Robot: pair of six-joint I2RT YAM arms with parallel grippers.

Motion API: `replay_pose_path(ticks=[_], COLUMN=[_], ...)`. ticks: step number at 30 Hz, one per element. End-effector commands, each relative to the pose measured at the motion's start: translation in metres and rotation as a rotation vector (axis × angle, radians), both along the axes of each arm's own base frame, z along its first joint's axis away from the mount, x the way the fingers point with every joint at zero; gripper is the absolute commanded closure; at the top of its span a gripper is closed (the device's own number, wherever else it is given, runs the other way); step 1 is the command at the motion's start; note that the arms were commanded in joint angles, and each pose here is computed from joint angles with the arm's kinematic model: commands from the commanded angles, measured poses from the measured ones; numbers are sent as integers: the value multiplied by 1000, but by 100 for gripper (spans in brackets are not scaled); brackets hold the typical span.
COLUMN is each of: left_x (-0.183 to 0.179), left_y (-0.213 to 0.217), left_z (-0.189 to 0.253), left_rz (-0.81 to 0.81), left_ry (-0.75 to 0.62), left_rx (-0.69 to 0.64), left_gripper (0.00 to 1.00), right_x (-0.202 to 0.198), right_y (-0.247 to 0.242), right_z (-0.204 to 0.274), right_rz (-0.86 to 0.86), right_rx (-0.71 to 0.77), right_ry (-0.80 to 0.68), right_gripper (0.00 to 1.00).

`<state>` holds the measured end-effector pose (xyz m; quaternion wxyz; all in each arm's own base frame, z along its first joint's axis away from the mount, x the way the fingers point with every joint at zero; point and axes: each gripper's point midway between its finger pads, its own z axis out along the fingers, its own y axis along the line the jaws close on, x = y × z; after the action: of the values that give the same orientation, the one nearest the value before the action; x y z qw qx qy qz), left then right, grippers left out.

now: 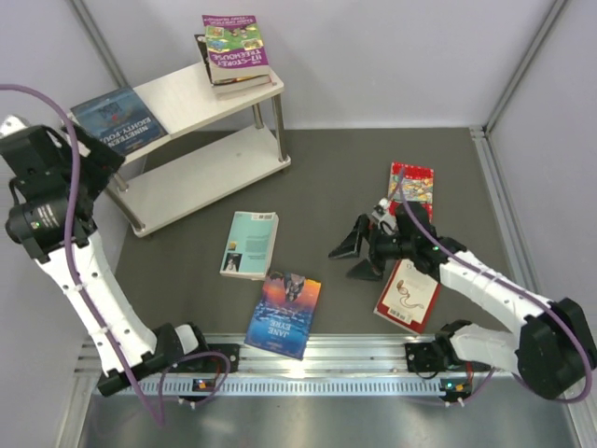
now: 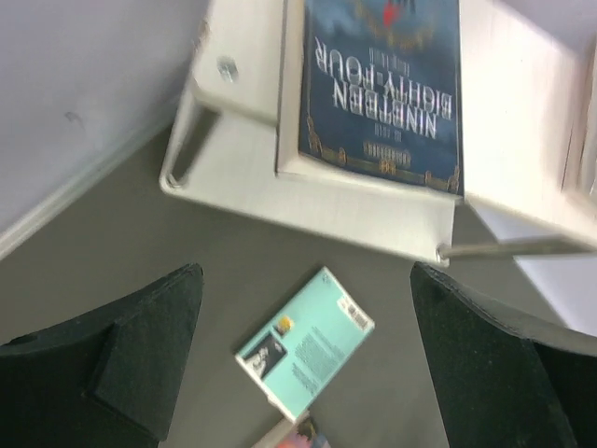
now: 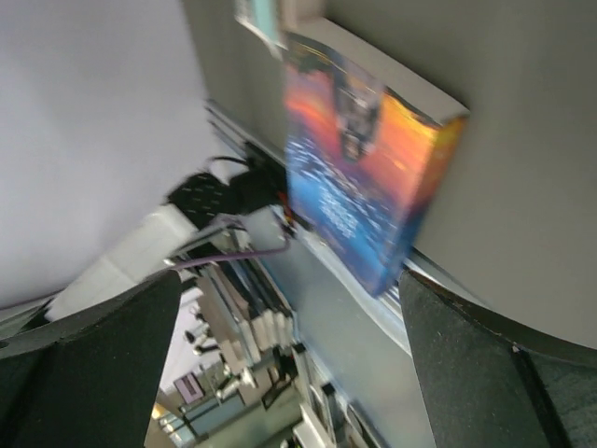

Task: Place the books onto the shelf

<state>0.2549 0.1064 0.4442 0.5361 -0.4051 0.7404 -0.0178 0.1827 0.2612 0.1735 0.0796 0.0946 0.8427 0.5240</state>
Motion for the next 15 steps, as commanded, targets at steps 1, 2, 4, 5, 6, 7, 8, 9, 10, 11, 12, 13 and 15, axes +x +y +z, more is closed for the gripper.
replay_pose_path(ticks=[1, 2, 4, 5, 6, 7, 8, 9, 10, 11, 12, 13, 15], left_x=[-3, -1, -7, -6, -11, -13, -14, -18, -21, -24, -29, -32, -39], left_y=[-38, -46, -71, -78, -91, -97, -103, -113, -117, -121, -127, -130, -142], left_z=[-21, -43, -41, -64, -71, -82, -106, -115, -125, -145, -152, -161, -195], left_rz=[-132, -163, -234, -260, -293, -313, -332, -363, -378, -384, -400, -408, -450], left_ry=[-3, 31, -41, -1, 3, 24, 81, 95, 117, 166, 180, 203, 289], left_rx=[-75, -104, -109, -144, -160, -176, -202, -210, -218, -235, -228, -232, -252], left_gripper=[1, 1, 1, 1, 1, 1, 1, 1, 1, 1, 1, 1, 1], right_x=[-21, -24, -34, -37, -44, -46, -49, -56, -60, -62, -67, -69, -76], right_y=[-3, -1, 5, 7, 10, 14, 16, 18, 19, 20, 21, 22, 24], right_z=[-40, -49, -59, -63, -69, -70, -74, -80, -83, -86, -91, -93, -99], right_rz=[79, 91, 118, 121, 138, 135, 140, 152, 152, 153, 160, 159, 164], right_rx=[-186, -210, -245, -259, -274, -268, -274, -288, -294, -300, -317, -323, -344], right_ry=[46, 67, 74, 82, 84, 90, 98, 104, 118, 123, 124, 130, 131], right_gripper=[0, 0, 0, 0, 0, 0, 0, 0, 0, 0, 0, 0, 0])
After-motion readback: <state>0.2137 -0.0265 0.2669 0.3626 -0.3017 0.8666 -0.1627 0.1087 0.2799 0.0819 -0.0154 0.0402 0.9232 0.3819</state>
